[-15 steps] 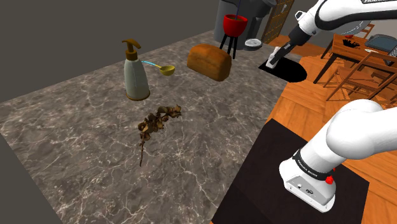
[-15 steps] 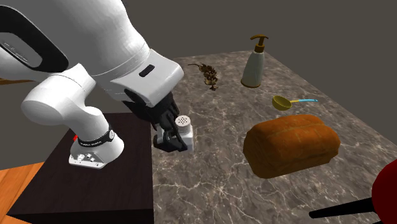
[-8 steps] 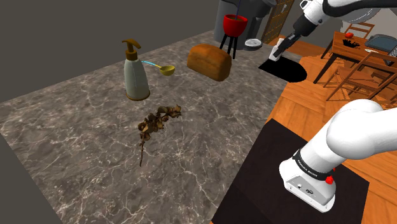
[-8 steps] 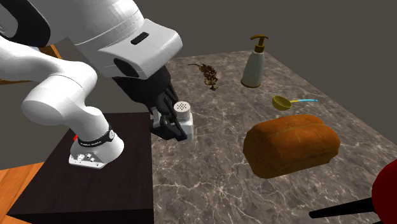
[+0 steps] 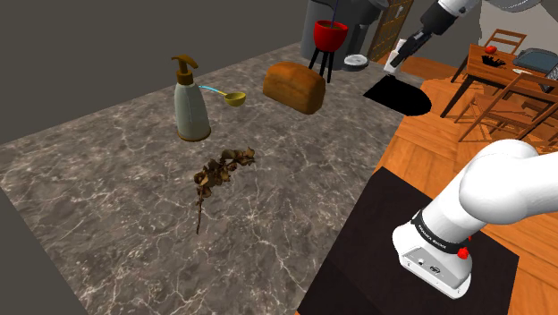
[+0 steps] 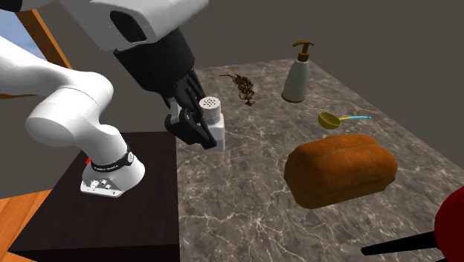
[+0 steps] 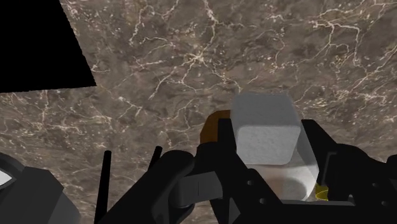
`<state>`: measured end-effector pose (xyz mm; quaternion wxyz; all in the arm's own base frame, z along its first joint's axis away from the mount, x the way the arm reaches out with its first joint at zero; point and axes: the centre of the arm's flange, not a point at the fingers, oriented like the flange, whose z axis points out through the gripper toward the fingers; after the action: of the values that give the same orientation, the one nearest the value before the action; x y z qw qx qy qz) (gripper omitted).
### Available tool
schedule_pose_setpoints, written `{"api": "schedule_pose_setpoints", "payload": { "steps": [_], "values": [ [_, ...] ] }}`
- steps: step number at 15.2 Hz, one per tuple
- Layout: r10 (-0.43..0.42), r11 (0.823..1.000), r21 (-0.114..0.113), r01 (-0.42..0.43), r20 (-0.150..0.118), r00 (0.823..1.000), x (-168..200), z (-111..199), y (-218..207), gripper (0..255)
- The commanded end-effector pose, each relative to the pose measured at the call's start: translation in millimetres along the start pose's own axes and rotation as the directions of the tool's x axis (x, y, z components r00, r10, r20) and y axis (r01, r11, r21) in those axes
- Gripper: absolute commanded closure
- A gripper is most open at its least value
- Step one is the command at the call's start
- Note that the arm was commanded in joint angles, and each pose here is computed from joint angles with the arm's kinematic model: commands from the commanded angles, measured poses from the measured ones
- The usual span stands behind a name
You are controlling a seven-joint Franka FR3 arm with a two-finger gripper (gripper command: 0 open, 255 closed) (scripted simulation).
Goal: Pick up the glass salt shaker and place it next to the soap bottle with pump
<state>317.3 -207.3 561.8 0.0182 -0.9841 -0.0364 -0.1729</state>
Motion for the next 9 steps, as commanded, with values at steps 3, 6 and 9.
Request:
{"api": "schedule_pose_setpoints", "payload": {
  "steps": [3,6,9],
  "values": [
    [0.0,1.0,0.0,0.0,0.0,1.0,7.3,-19.2,-0.4,255],
    [0.0,1.0,0.0,0.0,0.0,1.0,12.7,-34.0,-0.8,255],
    [0.0,1.0,0.0,0.0,0.0,1.0,18.1,-48.9,-1.2,255]
  ]
}}
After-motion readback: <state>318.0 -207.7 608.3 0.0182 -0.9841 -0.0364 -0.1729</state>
